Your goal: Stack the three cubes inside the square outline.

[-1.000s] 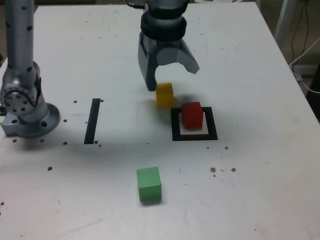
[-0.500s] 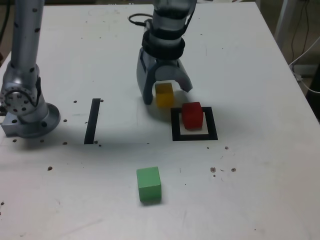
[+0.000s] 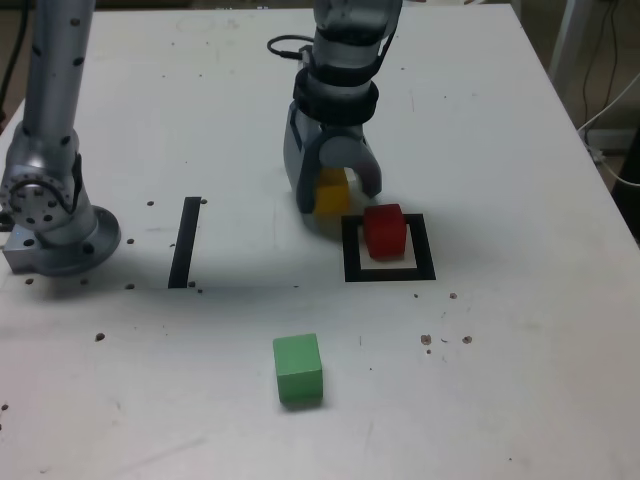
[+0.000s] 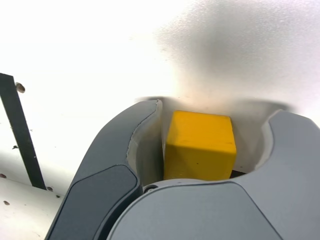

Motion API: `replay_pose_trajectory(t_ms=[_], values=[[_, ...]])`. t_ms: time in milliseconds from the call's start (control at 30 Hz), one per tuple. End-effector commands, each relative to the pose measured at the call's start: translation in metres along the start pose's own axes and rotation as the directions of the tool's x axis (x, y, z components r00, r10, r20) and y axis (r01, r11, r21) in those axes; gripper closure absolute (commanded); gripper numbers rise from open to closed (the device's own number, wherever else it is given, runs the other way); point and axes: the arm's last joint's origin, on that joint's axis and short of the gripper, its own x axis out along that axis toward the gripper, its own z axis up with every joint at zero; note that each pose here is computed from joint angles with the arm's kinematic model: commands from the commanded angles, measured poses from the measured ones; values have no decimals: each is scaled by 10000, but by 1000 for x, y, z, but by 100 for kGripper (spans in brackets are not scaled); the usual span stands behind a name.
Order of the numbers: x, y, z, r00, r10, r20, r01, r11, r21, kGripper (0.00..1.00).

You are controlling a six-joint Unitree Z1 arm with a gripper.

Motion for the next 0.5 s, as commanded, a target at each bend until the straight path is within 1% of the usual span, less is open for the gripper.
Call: replay_pose_trajectory(t_ms=[0,267,367,467], values=[[0,0,0,10000,3,25,-4,10000,45,73],[-4,0,-3,10000,-50,39,50,9999,151,84],[-6,0,-3,9999,-78,115,75,9997,245,88],[-11,-1,-2,9996,-109,259,97,9990,448,89]])
